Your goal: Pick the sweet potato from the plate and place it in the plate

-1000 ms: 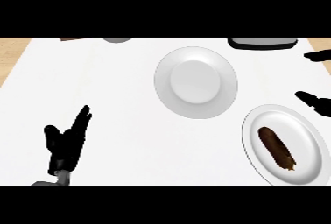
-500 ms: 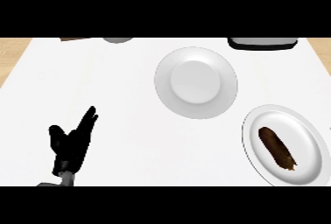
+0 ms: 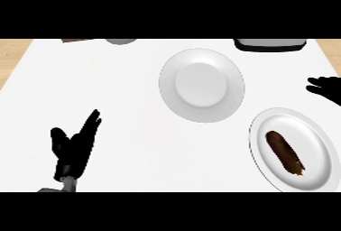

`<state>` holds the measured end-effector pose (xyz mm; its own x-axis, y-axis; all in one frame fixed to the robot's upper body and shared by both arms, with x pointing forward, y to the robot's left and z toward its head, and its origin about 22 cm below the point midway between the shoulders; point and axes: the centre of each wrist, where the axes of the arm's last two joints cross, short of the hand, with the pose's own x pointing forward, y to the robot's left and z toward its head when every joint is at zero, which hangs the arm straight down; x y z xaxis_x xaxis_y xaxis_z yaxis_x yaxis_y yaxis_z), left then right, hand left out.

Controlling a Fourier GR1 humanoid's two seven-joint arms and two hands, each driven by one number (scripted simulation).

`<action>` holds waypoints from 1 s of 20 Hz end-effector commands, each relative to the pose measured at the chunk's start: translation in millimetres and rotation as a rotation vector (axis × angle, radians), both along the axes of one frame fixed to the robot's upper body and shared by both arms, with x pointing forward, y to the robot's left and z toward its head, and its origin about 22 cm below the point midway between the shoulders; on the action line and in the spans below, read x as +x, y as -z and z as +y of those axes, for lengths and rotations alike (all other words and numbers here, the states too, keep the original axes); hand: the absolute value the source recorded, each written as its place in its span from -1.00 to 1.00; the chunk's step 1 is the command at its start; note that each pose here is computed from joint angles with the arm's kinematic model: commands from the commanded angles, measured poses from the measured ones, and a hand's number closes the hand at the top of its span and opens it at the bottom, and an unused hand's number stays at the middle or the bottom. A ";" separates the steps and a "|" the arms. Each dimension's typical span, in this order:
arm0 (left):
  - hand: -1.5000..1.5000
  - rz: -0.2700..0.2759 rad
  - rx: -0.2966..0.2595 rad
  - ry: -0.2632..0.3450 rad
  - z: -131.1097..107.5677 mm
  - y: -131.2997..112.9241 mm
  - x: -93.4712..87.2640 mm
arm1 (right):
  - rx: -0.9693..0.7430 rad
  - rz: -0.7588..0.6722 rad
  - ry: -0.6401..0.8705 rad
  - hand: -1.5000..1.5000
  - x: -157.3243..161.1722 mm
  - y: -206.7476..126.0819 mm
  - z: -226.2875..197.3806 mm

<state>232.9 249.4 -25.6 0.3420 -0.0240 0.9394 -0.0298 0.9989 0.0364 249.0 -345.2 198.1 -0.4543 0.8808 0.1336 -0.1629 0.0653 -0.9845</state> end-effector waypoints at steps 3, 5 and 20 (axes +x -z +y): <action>0.00 0.029 -0.019 0.013 -24.2 14.1 -0.1 | -0.137 0.045 0.043 -1.00 -23.5 14.3 36.5; 0.00 0.023 -0.040 0.027 -6.5 8.4 -3.5 | -0.128 0.036 0.069 -1.00 -23.2 31.2 50.0; 0.00 0.033 -0.043 0.034 -18.3 11.2 0.7 | -0.212 0.130 0.140 -1.00 -38.0 109.3 70.4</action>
